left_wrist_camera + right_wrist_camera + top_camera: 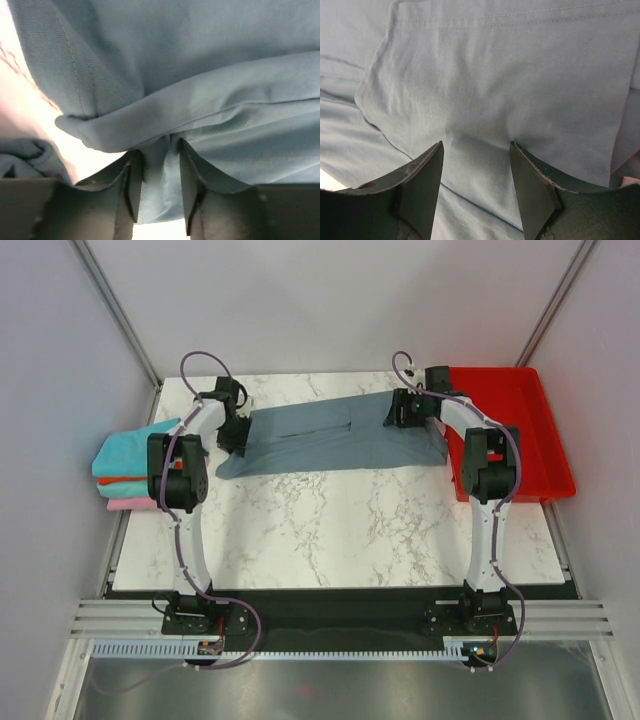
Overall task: Fold and stack the t-shirts
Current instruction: Fold the tshirt
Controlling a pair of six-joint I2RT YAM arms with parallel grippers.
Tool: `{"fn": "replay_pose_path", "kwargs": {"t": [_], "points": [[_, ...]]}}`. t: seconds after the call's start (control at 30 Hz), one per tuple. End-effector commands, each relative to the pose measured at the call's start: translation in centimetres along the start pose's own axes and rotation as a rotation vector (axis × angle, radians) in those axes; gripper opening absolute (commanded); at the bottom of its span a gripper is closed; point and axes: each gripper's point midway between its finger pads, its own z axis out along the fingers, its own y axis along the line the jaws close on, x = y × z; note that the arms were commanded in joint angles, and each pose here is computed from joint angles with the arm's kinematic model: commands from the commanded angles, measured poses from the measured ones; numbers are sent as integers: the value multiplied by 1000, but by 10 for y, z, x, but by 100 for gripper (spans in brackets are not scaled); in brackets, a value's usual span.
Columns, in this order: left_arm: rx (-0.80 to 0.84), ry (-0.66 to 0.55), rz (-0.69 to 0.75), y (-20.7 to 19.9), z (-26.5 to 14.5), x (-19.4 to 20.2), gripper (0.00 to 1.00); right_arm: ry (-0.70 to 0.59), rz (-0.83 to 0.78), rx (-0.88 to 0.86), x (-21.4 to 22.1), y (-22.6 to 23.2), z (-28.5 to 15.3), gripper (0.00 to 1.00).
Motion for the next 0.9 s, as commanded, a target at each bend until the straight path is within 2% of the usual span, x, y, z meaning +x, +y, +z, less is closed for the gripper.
{"fn": "replay_pose_path", "kwargs": {"t": [0.0,0.13,0.33,0.7,0.77,0.83,0.87], "points": [[-28,123,14,6,2,42,38,80,47,131,32,-42,24,65],[-27,165,-7,1,-15,75,34,66,57,139,25,-42,26,65],[1,146,-8,-12,-55,99,32,59,66,179,20,-48,26,64],[114,216,170,-83,-79,166,32,-41,7,120,-26,-14,55,65],[110,219,175,-83,-83,172,43,-54,-10,110,-31,-3,58,66],[35,163,177,-69,-98,161,57,-68,-10,92,-38,7,52,66],[18,136,179,-65,-104,154,58,-62,1,85,-36,10,48,67]]}}
